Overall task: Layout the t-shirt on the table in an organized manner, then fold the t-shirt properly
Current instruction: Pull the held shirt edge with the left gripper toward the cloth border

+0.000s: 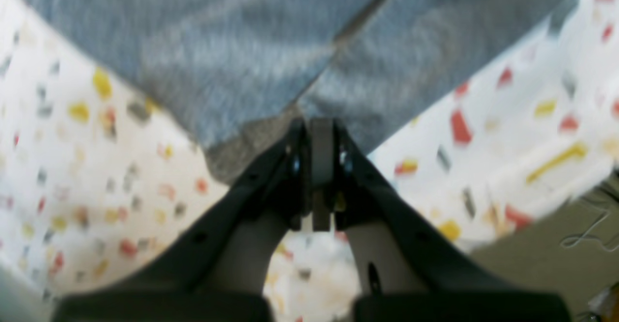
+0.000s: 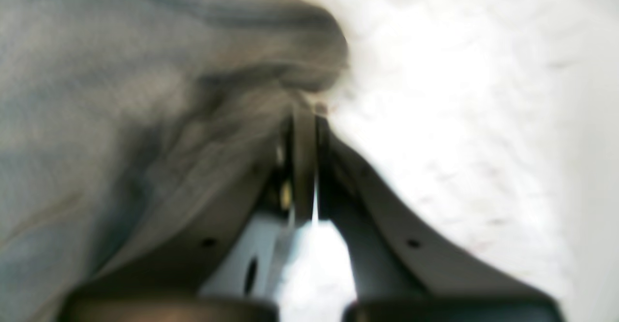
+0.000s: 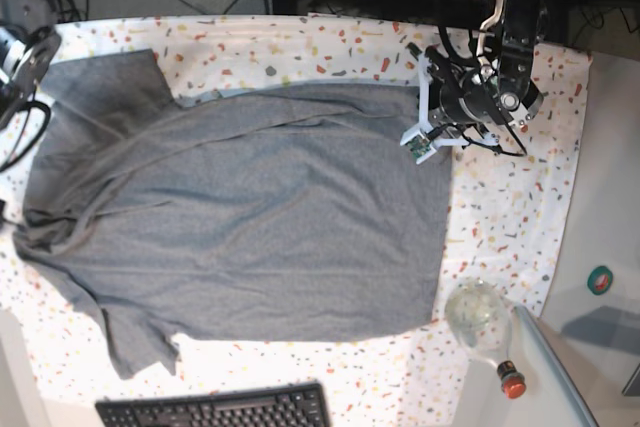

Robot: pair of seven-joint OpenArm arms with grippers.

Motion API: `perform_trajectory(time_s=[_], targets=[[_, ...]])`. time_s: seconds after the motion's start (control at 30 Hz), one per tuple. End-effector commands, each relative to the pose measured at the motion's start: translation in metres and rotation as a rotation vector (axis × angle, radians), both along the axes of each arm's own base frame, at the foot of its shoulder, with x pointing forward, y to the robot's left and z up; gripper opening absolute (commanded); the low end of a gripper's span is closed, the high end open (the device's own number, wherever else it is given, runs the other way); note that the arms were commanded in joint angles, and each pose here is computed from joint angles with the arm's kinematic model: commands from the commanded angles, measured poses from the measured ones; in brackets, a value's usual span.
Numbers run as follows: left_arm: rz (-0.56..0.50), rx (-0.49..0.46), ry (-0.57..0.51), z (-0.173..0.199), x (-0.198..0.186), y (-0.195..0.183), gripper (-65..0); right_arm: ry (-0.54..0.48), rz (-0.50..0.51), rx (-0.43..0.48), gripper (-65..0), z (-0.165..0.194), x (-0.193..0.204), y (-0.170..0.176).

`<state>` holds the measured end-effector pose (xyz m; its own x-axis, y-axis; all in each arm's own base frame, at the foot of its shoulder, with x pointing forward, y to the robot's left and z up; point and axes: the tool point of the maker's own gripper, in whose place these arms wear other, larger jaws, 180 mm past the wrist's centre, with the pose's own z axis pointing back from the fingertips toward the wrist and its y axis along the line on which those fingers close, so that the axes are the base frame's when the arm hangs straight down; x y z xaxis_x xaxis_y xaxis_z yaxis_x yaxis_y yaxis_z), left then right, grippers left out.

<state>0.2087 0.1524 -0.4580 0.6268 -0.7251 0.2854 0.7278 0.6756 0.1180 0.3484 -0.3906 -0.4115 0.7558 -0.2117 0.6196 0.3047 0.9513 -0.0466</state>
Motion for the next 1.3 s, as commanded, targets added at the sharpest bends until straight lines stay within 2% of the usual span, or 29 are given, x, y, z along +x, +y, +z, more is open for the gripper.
perform_trajectory(time_s=[0.0, 0.13, 0.17, 0.33, 0.4, 0.43, 0.53, 0.63, 0.73, 0.87, 0.93, 1.0, 1.1, 1.17, 1.27], targets=[[-0.012, -0.003, -0.040, 0.011, 0.005, 0.000, -65.0, -0.076, 0.004, -0.045, -65.0, 0.028, 0.006, -0.004], [-0.034, -0.012, -0.068, 0.024, -0.008, -0.008, -65.0, -0.071, 0.109, -0.146, -65.0, 0.050, -0.024, 0.027], [-0.039, -0.015, -0.067, 0.025, -0.013, -0.009, -62.5, -0.054, 0.140, -0.155, -65.0, 0.050, -0.029, 0.037], [-0.049, -0.010, -0.014, 0.019, -0.043, -0.008, -20.7, 0.014, 0.214, -0.196, -64.8, 0.043, -0.055, 0.061], [-0.051, -0.014, -0.001, 0.018, -0.052, -0.010, -9.5, 0.031, 0.221, -0.198, -64.8, 0.040, -0.060, 0.062], [-0.053, -0.016, 0.002, 0.018, -0.056, -0.010, -6.6, 0.034, 0.216, -0.197, -64.8, 0.039, -0.062, 0.061], [-0.012, -0.010, -0.036, 0.031, -0.055, 0.001, -8.4, 0.058, 0.214, -0.194, -64.8, 0.032, -0.072, 0.059], [0.056, 0.019, -0.087, 0.042, -0.038, 0.023, -16.0, 0.073, 0.219, -0.198, -64.8, 0.029, -0.080, 0.059], [0.087, 0.026, -0.133, 0.046, -0.008, 0.033, -29.6, 0.094, 0.222, -0.191, -65.0, 0.022, -0.090, 0.062], [0.100, 0.026, -0.156, 0.048, 0.010, 0.037, -55.6, 0.090, 0.180, -0.168, -65.0, 0.019, -0.105, 0.067], [0.110, -0.031, -0.156, 0.049, 0.011, 0.025, -65.0, 0.086, 0.160, -0.159, -65.0, 0.019, -0.112, 0.069], [0.153, -0.122, -0.159, 0.052, 0.012, 0.020, -65.0, 0.102, 0.159, -0.157, -65.0, 0.015, -0.119, 0.069], [0.296, -0.270, -0.099, 0.036, 0.005, 0.026, -65.0, 0.112, 0.160, -0.154, -65.0, 0.012, -0.124, 0.071], [0.342, -0.309, -0.034, 0.017, 0.000, 0.027, -65.0, 0.118, 0.158, -0.153, -65.0, 0.011, -0.127, 0.070], [0.369, -0.319, 0.018, 0.001, -0.008, 0.028, -65.0, 0.120, 0.156, -0.153, -65.0, 0.010, -0.128, 0.070]])
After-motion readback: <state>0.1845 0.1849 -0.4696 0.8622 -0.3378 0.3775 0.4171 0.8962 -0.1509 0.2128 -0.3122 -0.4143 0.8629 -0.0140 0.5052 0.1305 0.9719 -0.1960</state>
